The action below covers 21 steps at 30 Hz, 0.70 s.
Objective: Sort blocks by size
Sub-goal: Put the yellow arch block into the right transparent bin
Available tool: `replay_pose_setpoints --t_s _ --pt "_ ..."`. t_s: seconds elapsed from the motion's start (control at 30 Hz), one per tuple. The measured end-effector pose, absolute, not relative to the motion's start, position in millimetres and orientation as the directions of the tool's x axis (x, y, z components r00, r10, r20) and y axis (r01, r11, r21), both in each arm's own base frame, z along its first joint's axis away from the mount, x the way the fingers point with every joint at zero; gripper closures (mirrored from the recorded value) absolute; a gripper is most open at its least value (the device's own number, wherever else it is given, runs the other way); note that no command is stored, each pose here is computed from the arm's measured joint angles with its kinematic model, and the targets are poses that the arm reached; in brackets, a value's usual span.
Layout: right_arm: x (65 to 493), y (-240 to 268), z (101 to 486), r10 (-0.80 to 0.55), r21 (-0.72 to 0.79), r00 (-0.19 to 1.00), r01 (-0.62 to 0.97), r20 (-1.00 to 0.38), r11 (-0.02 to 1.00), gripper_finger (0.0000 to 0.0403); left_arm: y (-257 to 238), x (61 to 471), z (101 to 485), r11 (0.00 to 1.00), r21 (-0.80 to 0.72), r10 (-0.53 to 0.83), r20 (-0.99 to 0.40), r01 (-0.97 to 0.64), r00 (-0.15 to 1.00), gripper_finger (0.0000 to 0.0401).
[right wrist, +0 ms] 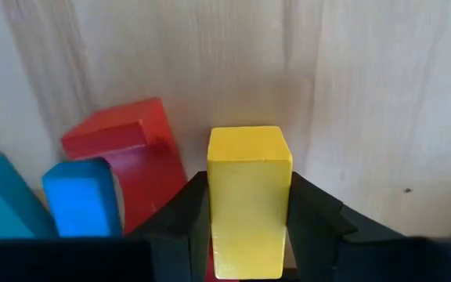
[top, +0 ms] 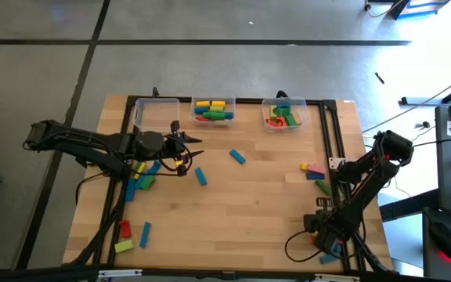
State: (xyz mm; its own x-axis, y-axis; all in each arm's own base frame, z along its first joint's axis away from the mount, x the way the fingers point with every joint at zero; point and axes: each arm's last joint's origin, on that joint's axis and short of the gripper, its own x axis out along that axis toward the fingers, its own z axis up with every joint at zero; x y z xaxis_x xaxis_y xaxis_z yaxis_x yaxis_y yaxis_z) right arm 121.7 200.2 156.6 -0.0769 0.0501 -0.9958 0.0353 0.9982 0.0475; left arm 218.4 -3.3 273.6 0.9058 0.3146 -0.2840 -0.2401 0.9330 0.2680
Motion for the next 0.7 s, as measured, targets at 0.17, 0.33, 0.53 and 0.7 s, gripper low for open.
replay_pose_setpoints --t_s 0.17,0.33,0.53,0.7 --pt "135 196 169 0.045 0.039 -0.047 0.118 -0.998 0.992 0.0276 -3 219 276 0.933 0.262 0.314 -0.262 -0.246 0.913 0.0242" --pt "154 178 189 -0.031 -0.026 0.016 0.257 -0.999 0.966 0.0276 -3 219 276 0.934 0.256 0.315 -0.261 -0.249 0.913 0.0242" --pt "180 145 208 -0.124 -0.063 0.124 0.414 -0.985 0.908 0.0276 -3 219 276 0.936 0.247 0.314 -0.262 -0.251 0.913 0.0242" --pt "198 115 210 -0.188 -0.109 0.115 0.492 -0.975 0.864 0.0276 -4 219 276 0.933 0.265 0.314 -0.261 -0.245 0.913 0.0242"
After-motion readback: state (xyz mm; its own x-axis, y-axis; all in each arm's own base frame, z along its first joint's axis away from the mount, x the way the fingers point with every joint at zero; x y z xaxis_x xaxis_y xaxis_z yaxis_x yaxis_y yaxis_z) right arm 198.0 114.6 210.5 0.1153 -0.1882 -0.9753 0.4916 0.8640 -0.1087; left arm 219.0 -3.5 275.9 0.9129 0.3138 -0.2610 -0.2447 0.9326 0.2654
